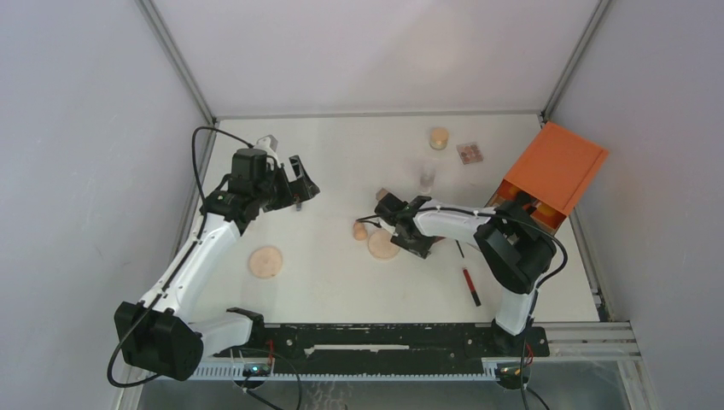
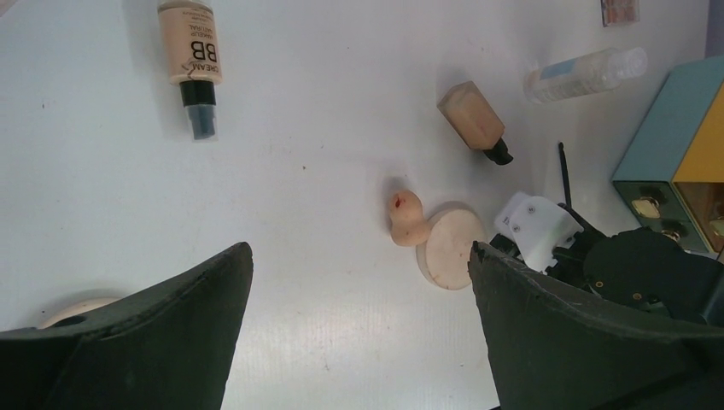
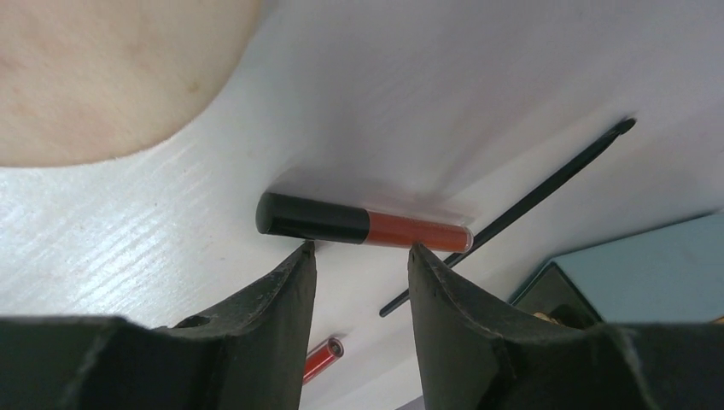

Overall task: Organize the makeup
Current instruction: Pick up the lipstick at the center of the board.

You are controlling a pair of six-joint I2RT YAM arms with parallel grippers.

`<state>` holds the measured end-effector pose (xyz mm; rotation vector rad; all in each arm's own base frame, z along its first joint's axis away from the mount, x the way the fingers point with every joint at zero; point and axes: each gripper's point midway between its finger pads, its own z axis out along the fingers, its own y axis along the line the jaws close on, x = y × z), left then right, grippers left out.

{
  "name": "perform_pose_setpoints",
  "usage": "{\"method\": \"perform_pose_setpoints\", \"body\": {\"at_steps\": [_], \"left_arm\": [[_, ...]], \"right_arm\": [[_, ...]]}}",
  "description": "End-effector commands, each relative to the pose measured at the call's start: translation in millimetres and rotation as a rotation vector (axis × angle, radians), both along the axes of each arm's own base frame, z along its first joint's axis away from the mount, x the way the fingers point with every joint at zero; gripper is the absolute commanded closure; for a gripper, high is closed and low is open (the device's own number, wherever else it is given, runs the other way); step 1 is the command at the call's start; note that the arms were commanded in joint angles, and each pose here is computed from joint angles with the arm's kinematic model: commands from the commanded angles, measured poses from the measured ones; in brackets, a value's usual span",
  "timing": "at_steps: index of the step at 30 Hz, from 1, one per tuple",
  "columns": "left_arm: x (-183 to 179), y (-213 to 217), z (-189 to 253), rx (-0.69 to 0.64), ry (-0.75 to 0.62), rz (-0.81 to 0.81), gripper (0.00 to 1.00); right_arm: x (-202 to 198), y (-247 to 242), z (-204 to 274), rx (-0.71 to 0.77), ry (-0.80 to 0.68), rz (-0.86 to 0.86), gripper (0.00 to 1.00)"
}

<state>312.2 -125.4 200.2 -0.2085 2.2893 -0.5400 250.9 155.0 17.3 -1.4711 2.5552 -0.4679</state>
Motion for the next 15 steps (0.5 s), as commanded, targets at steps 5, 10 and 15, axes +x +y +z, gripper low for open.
{"method": "perform_pose_setpoints", "body": {"at_steps": [5, 10, 15], "left_arm": [[3.2, 4.9, 9.0, -0.005, -0.035, 0.029, 0.00], [3.2, 4.7, 8.9, -0.005, -0.034, 0.028, 0.00], [3.3, 4.8, 8.6, -0.003, -0.031, 0.029, 0.00]], "right_arm": [[45.3, 38.9, 10.3, 0.169, -0.104, 0.036, 0.45], [53.3, 34.9, -5.0, 0.174, -0.041, 0.002, 0.44], [64.6, 40.7, -12.2, 0.198, -0.016, -0.018, 0.45]]}}
